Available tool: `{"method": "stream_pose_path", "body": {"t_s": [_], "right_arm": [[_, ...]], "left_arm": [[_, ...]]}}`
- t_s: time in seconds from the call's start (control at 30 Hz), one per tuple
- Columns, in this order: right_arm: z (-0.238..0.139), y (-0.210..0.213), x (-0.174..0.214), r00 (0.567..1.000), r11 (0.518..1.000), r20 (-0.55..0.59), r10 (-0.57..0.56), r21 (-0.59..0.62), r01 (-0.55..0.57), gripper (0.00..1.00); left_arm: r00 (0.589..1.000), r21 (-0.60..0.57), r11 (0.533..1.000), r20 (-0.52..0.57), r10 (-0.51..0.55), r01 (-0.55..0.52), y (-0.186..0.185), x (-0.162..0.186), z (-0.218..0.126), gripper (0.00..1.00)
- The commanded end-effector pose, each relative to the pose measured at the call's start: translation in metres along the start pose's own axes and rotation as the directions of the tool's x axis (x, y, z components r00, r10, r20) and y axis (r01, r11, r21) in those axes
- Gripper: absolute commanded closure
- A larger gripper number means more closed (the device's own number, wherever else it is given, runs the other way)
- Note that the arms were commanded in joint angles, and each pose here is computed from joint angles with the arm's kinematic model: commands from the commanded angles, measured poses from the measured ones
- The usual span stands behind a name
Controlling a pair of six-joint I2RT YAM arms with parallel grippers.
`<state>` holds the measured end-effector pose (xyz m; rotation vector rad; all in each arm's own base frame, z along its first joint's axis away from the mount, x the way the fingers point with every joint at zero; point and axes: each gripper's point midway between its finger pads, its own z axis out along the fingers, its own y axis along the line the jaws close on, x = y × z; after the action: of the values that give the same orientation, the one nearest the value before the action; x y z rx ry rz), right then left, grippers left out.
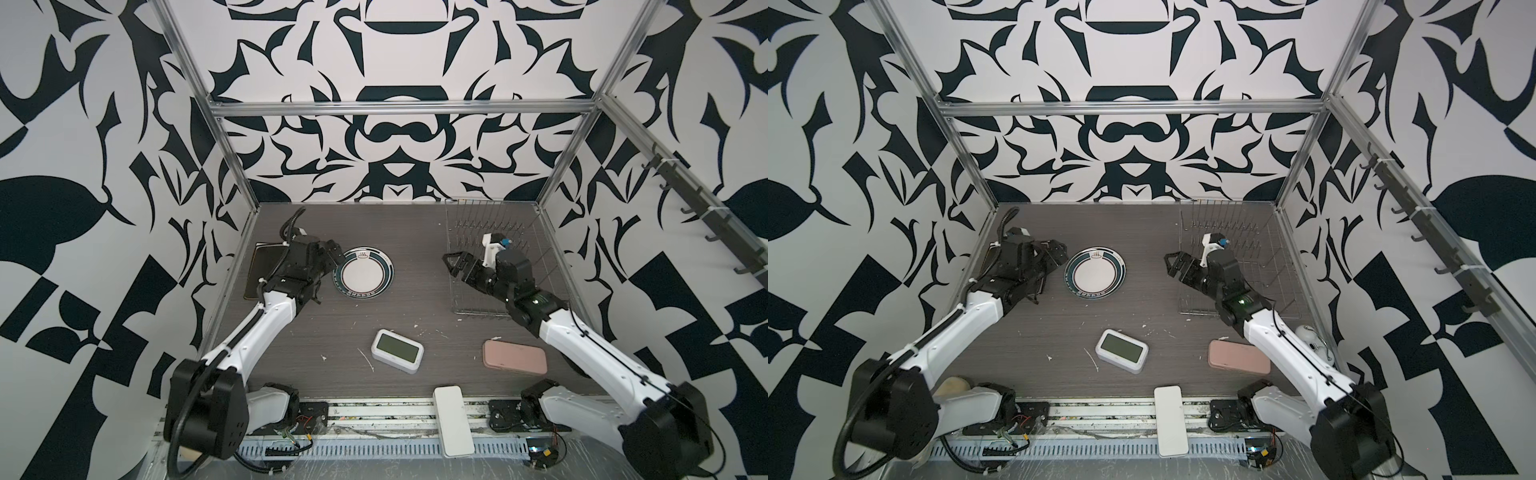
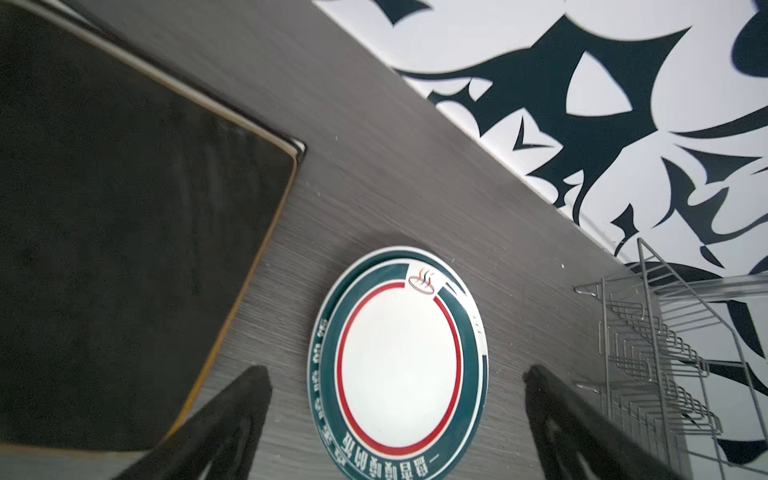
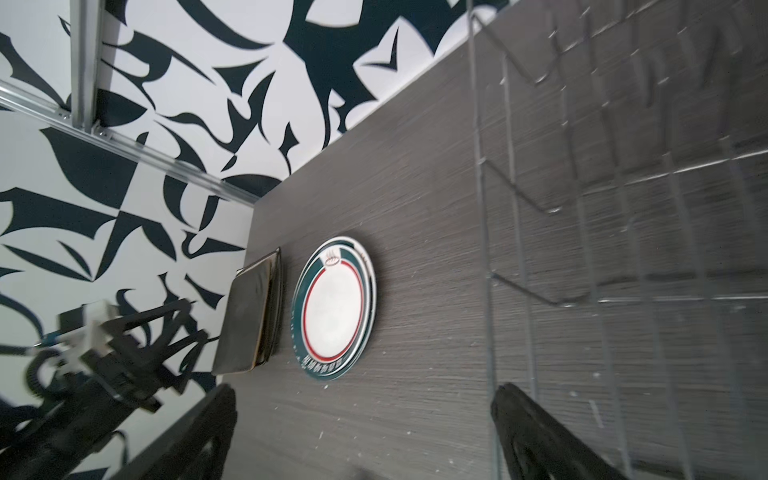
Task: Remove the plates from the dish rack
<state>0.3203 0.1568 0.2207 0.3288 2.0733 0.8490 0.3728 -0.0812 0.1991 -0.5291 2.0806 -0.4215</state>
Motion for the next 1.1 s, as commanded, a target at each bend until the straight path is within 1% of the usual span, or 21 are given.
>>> {"method": "stream_pose_path", "body": {"t_s": [0.0, 0.07, 0.1, 0.13, 0.2, 0.3, 0.4, 0.47, 0.57, 0.67, 0.73, 0.83, 0.9, 0.97, 1.07], "right_arm": [[-0.027, -0.012, -0.037, 0.954, 0.976, 0.218, -0.208, 0.11, 0.187, 0.0], [-0.038, -0.019, -0.041, 0.907, 0.943, 0.264, -0.327, 0.162, 0.292, 0.0], [-0.044, -0.027, -0.045, 0.88, 0.922, 0.289, -0.376, 0.214, 0.324, 0.0], [-0.05, -0.036, -0.047, 0.853, 0.895, 0.299, -0.427, 0.272, 0.353, 0.0], [-0.058, -0.051, -0.051, 0.815, 0.858, 0.318, -0.484, 0.357, 0.37, 0.0], [-0.065, -0.07, -0.052, 0.775, 0.803, 0.313, -0.55, 0.453, 0.387, 0.0], [-0.065, -0.078, -0.051, 0.747, 0.751, 0.273, -0.606, 0.506, 0.424, 0.0], [-0.064, -0.083, -0.052, 0.737, 0.728, 0.257, -0.625, 0.533, 0.431, 0.0], [-0.063, -0.085, -0.054, 0.725, 0.703, 0.239, -0.646, 0.556, 0.443, 0.0], [-0.064, -0.088, -0.055, 0.72, 0.696, 0.243, -0.65, 0.571, 0.435, 0.0], [-0.064, -0.091, -0.054, 0.72, 0.696, 0.248, -0.648, 0.576, 0.428, 0.0], [-0.063, -0.095, -0.052, 0.723, 0.696, 0.245, -0.646, 0.579, 0.425, 0.0], [-0.063, -0.096, -0.052, 0.725, 0.695, 0.243, -0.644, 0.583, 0.422, 0.0], [-0.063, -0.098, -0.052, 0.725, 0.69, 0.239, -0.646, 0.591, 0.419, 0.0], [-0.065, -0.102, -0.052, 0.723, 0.68, 0.234, -0.65, 0.606, 0.414, 0.0]], "left_arm": [[0.98, -0.13, 0.981, 0.118, 0.16, -0.144, 0.03, -0.014, -0.013, 0.01], [0.961, -0.14, 0.972, 0.18, 0.212, -0.188, 0.035, -0.019, -0.019, 0.01], [0.949, -0.139, 0.969, 0.214, 0.231, -0.205, 0.037, -0.02, -0.023, 0.01], [0.938, -0.139, 0.968, 0.251, 0.239, -0.21, 0.04, -0.021, -0.026, 0.01], [0.918, -0.134, 0.97, 0.319, 0.236, -0.203, 0.045, -0.022, -0.032, 0.01], [0.874, -0.09, 0.961, 0.401, 0.276, -0.262, 0.043, -0.021, -0.041, 0.01], [0.821, -0.083, 0.942, 0.47, 0.325, -0.325, 0.042, -0.021, -0.05, 0.01], [0.79, -0.108, 0.919, 0.48, 0.382, -0.379, 0.043, -0.02, -0.054, 0.01], [0.75, -0.155, 0.873, 0.458, 0.478, -0.462, 0.044, -0.017, -0.055, 0.01], [0.727, -0.18, 0.838, 0.427, 0.538, -0.515, 0.048, -0.011, -0.053, 0.01], [0.711, -0.18, 0.822, 0.425, 0.56, -0.54, 0.047, -0.009, -0.054, 0.01], [0.708, -0.169, 0.821, 0.431, 0.559, -0.546, 0.047, -0.007, -0.06, 0.01], [0.699, -0.183, 0.821, 0.444, 0.56, -0.541, 0.052, -0.006, -0.062, 0.01], [0.681, -0.202, 0.808, 0.449, 0.579, -0.553, 0.057, -0.002, -0.062, 0.01], [0.686, -0.222, 0.839, 0.491, 0.537, -0.498, 0.068, 0.0, -0.062, 0.0]]}}
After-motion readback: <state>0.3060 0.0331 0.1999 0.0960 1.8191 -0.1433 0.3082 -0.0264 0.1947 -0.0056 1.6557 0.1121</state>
